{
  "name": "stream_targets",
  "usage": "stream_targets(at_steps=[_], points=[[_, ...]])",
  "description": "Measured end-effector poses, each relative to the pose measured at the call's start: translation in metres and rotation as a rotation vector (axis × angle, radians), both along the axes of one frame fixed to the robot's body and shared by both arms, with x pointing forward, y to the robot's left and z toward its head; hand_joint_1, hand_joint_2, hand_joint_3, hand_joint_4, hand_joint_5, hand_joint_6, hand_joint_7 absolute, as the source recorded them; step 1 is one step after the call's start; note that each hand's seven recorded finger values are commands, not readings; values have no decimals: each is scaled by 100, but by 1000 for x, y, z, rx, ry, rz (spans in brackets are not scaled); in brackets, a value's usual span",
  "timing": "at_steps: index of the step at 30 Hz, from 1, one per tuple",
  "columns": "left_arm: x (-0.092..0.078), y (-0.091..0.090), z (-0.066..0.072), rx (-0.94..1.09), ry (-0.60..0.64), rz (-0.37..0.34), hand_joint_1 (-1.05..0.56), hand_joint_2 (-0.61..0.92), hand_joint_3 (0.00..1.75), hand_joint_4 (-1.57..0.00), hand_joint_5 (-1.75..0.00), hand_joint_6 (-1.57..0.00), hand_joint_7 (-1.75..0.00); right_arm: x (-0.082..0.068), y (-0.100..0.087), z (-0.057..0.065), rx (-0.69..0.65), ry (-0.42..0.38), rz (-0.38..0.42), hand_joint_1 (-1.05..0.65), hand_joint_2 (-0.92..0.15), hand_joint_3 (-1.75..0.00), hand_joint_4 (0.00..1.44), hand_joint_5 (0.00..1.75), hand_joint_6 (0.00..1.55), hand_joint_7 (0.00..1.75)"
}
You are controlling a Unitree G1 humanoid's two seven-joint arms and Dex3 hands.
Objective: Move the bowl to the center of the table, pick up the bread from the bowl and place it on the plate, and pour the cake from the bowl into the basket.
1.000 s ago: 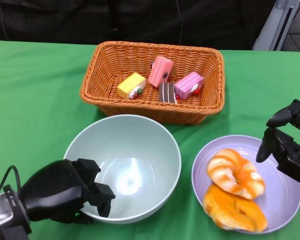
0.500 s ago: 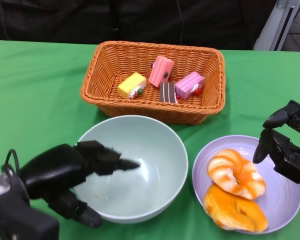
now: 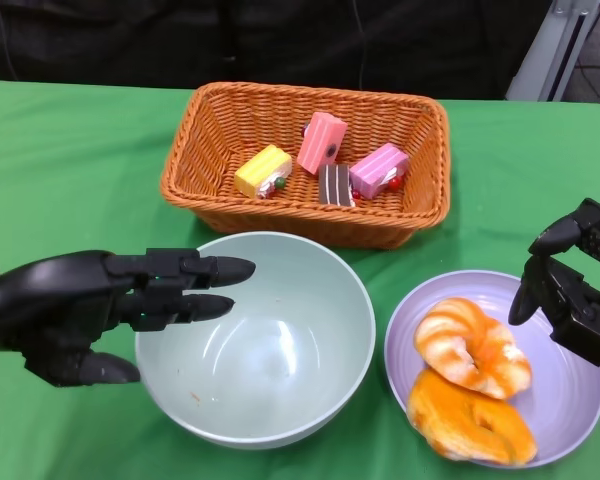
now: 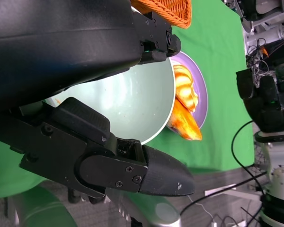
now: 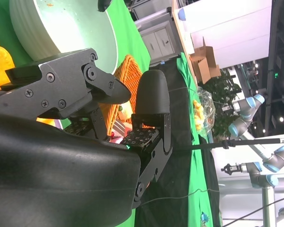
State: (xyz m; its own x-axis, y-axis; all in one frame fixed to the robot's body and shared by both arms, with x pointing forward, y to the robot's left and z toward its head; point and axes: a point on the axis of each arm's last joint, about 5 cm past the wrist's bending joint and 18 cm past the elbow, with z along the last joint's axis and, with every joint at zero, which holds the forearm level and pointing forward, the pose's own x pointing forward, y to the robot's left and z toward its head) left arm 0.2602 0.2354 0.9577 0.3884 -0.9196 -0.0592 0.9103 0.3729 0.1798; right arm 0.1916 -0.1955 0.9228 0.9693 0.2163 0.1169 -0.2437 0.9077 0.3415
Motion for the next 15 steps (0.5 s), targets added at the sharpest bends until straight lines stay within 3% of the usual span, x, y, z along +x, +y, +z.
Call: stream_targets(at_steps=[1, 2, 4, 5, 7, 8, 9, 11, 13, 15], points=[[1, 1, -1, -68, 27, 26, -105, 92, 32, -17, -8, -15, -5, 0, 0, 0, 0, 0, 0, -8, -78, -79, 70, 174, 66, 134], [2, 1, -3, -146, 47, 66, -90, 92, 24, -35, -14, -31, -7, 0, 0, 0, 0, 0, -1, -8, -78, -79, 70, 174, 66, 133], [2, -2, -7, -312, 64, 182, -78, 92, 18, -49, -15, -44, -6, 0, 0, 0, -2, -2, -2, -8, -78, -79, 70, 174, 66, 133], [2, -4, -9, -371, 72, 244, -64, 92, 10, -66, -18, -60, -6, 0, 0, 0, -3, -2, -3, -8, -78, -78, 70, 174, 66, 133], [-1, -11, -14, -470, 87, 363, -49, 92, 7, -82, -22, -74, -8, 0, 0, 0, -2, -3, -4, -8, -79, -78, 71, 174, 66, 132], [-2, -15, -17, -504, 90, 420, -38, 92, 9, -88, -33, -83, -10, 0, -1, 0, -2, -3, -5, -8, -79, -78, 71, 174, 66, 132], [-2, -18, -19, -528, 89, 472, -30, 92, 13, -83, -65, -94, -11, 0, -1, 0, -3, -5, -5, -7, -78, -78, 71, 174, 67, 132], [-4, -23, -24, -550, 70, 557, -18, 90, 25, -75, -112, -105, -20, 0, -1, 0, -4, -15, -11, -7, -76, -81, 74, 172, 70, 131], [-5, -28, -28, -565, 61, 609, -15, 84, 41, -72, -126, -98, -42, 0, -2, 1, -8, -22, -19, -7, -74, -83, 75, 171, 71, 130], [-5, -30, -30, -572, 54, 629, -14, 80, 48, -71, -131, -93, -53, 0, -3, 1, -9, -24, -22, -7, -73, -85, 75, 170, 71, 130]])
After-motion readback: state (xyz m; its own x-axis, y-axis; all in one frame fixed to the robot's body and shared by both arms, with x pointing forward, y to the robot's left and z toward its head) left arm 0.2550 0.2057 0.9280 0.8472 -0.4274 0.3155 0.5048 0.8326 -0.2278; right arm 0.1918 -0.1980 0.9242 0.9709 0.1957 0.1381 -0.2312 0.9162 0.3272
